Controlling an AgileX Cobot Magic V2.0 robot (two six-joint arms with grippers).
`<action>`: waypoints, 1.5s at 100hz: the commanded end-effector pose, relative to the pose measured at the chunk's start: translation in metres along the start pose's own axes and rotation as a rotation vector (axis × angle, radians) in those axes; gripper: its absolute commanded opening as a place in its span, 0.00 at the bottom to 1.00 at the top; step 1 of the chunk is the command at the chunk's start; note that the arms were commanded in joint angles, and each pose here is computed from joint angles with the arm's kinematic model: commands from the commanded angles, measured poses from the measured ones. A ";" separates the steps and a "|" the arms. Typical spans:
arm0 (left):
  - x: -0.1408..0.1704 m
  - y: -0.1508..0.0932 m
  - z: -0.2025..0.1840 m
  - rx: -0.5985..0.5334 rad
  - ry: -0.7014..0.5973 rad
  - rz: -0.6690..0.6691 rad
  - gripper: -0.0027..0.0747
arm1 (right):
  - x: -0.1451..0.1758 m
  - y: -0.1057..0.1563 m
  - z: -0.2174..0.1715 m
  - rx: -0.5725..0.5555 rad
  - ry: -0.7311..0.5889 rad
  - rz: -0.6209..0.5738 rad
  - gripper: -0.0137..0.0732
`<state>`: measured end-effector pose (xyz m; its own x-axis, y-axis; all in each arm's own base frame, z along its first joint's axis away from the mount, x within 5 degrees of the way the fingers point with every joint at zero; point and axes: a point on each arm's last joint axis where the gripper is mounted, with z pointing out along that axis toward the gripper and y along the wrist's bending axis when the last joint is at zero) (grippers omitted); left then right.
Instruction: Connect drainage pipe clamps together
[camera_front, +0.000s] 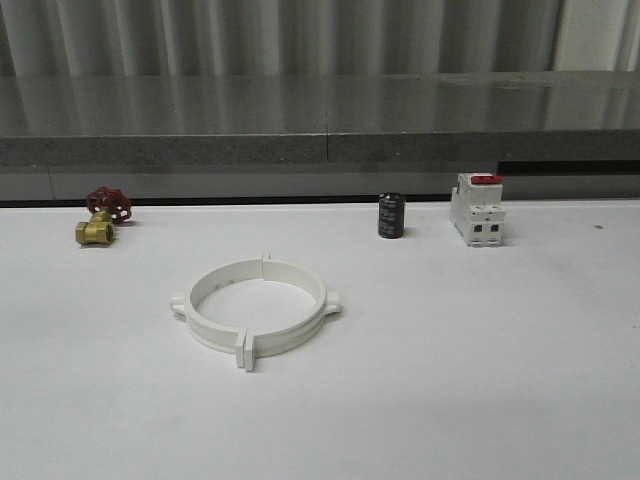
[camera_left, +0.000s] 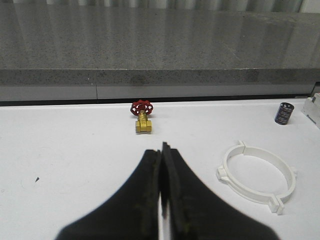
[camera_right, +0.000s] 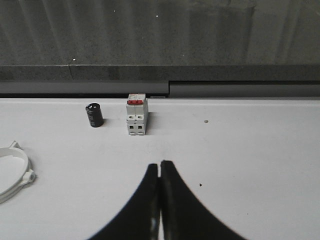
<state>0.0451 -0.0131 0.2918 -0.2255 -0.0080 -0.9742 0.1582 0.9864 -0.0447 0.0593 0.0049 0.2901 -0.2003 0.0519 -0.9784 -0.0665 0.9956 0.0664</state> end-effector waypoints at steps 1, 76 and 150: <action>-0.015 0.000 -0.002 -0.006 -0.094 -0.014 0.01 | 0.004 0.000 -0.007 0.001 -0.144 -0.023 0.08; -0.014 0.000 -0.002 -0.006 -0.090 -0.014 0.01 | 0.076 -0.007 0.010 0.002 -0.330 0.001 0.08; -0.014 0.000 -0.002 -0.006 -0.090 -0.014 0.01 | 0.076 -0.007 0.010 0.002 -0.330 0.001 0.08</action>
<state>0.0451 -0.0131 0.2919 -0.2240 -0.0083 -0.9746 0.1579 0.9864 -0.0446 0.0567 0.0038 0.1995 0.0096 0.0651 -0.9978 -0.0653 0.9958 0.0643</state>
